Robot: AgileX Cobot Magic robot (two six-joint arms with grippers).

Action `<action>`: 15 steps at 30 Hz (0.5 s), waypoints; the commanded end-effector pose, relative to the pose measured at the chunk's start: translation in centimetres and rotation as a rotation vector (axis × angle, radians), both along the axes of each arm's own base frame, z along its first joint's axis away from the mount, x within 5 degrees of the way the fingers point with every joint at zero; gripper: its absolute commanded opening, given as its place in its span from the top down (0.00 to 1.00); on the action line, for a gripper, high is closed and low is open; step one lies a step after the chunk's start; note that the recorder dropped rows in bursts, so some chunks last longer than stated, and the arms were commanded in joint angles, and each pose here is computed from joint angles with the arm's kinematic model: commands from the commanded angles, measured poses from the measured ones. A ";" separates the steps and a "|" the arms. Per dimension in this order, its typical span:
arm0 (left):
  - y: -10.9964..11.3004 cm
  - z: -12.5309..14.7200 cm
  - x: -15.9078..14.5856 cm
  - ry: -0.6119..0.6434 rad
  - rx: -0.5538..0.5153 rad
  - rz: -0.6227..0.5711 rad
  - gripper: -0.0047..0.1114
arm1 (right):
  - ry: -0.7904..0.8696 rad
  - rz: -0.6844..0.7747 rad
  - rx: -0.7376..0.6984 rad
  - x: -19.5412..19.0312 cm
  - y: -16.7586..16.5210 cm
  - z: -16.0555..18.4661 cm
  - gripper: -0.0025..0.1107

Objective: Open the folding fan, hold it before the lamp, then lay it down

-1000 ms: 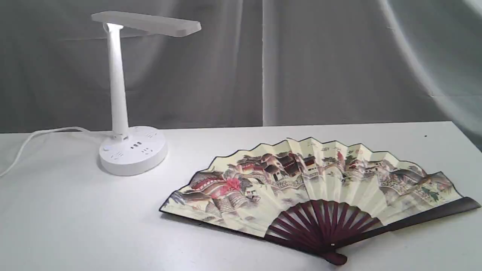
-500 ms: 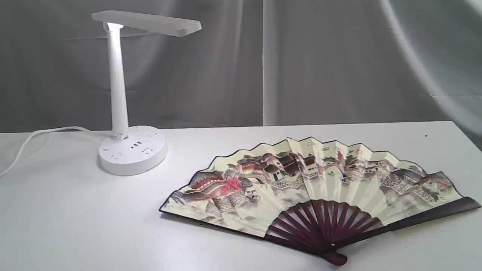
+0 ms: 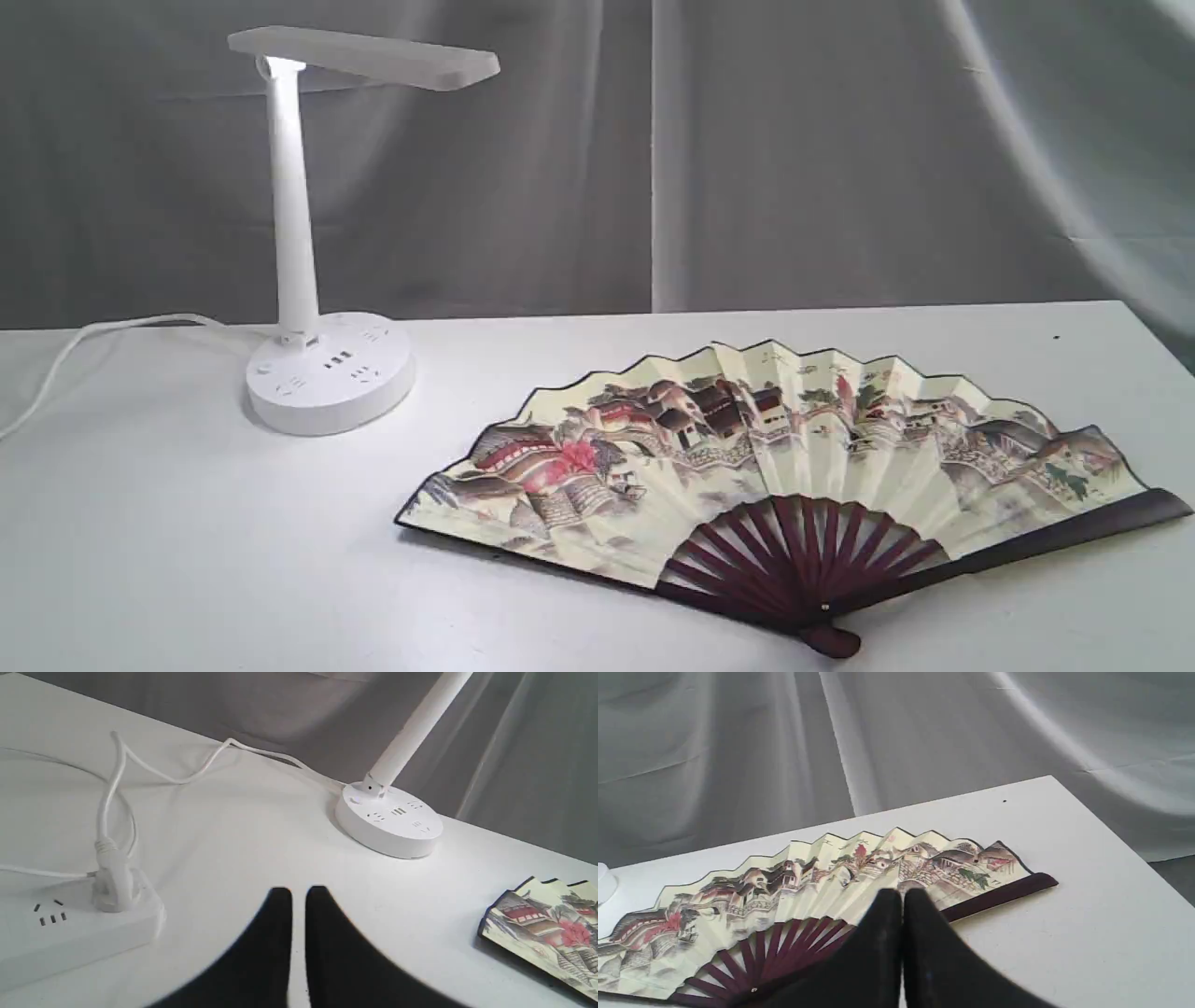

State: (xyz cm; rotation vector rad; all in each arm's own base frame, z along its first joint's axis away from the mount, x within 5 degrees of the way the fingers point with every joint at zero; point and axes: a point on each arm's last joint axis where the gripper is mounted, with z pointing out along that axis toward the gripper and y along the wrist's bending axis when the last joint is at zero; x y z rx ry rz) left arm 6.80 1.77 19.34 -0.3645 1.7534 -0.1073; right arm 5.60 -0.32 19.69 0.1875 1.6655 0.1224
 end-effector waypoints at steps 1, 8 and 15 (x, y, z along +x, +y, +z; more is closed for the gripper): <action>-0.1 0.0 0.0 -0.006 -0.014 -0.012 0.91 | -0.004 -0.001 0.014 0.0 0.0 -0.1 0.98; -0.1 0.0 0.0 -0.005 -0.008 -0.013 0.91 | -0.004 -0.001 0.014 0.0 0.0 -0.1 0.98; -1.3 -0.3 0.0 -0.002 -0.561 -0.018 0.91 | -0.004 -0.001 0.014 0.0 0.0 -0.1 0.98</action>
